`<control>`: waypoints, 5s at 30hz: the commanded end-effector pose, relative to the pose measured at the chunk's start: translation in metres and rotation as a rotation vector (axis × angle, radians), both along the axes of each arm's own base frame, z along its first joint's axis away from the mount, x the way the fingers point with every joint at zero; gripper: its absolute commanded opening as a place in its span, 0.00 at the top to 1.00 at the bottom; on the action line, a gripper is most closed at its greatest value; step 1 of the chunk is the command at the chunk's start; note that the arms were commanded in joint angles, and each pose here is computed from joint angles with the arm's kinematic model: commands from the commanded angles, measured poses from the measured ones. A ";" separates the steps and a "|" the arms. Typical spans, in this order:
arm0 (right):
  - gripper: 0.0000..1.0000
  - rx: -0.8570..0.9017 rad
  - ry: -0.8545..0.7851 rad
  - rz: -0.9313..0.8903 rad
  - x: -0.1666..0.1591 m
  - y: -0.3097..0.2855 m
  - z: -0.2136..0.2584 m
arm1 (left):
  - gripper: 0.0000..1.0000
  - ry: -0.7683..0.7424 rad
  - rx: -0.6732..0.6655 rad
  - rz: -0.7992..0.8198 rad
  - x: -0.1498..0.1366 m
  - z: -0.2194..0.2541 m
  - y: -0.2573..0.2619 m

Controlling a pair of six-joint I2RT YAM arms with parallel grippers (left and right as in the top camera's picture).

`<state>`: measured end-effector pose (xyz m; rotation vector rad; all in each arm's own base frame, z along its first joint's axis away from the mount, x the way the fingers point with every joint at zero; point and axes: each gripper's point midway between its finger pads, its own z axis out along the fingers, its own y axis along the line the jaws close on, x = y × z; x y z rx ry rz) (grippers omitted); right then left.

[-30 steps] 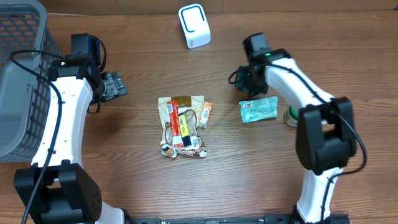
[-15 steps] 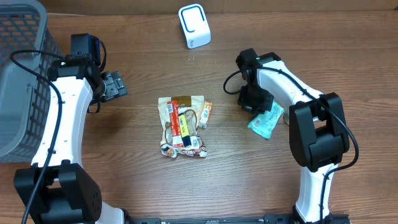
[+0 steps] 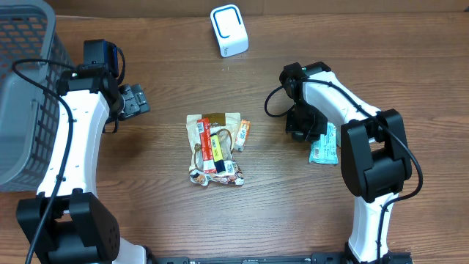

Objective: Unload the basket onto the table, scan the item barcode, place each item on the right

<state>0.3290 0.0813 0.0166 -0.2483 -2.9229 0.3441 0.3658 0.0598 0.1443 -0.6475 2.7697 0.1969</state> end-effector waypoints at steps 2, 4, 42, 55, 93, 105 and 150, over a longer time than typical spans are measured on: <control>0.73 -0.109 -0.020 0.046 0.005 -0.022 0.005 | 0.00 -0.024 0.013 -0.018 0.003 0.009 0.000; 0.73 -0.136 -0.020 0.055 0.005 -0.026 0.006 | 0.00 -0.024 0.013 -0.018 0.003 0.009 0.000; 0.73 -0.042 -0.021 -0.016 0.011 -0.032 0.001 | 0.01 -0.024 0.013 -0.018 0.003 0.009 0.000; 0.70 -0.059 -0.043 -0.009 0.022 -0.034 0.022 | 0.00 -0.024 0.013 -0.018 0.003 0.009 0.000; 0.94 -0.164 0.013 0.028 0.002 -0.060 0.002 | 0.00 -0.024 0.013 -0.018 0.003 0.009 0.000; 0.86 -0.101 0.035 -0.011 -0.003 -0.056 0.000 | 0.00 -0.024 0.013 -0.018 0.003 0.009 0.000; 0.90 -0.002 0.104 -0.143 -0.012 -0.074 0.020 | 0.00 -0.024 0.013 -0.018 0.003 0.009 0.000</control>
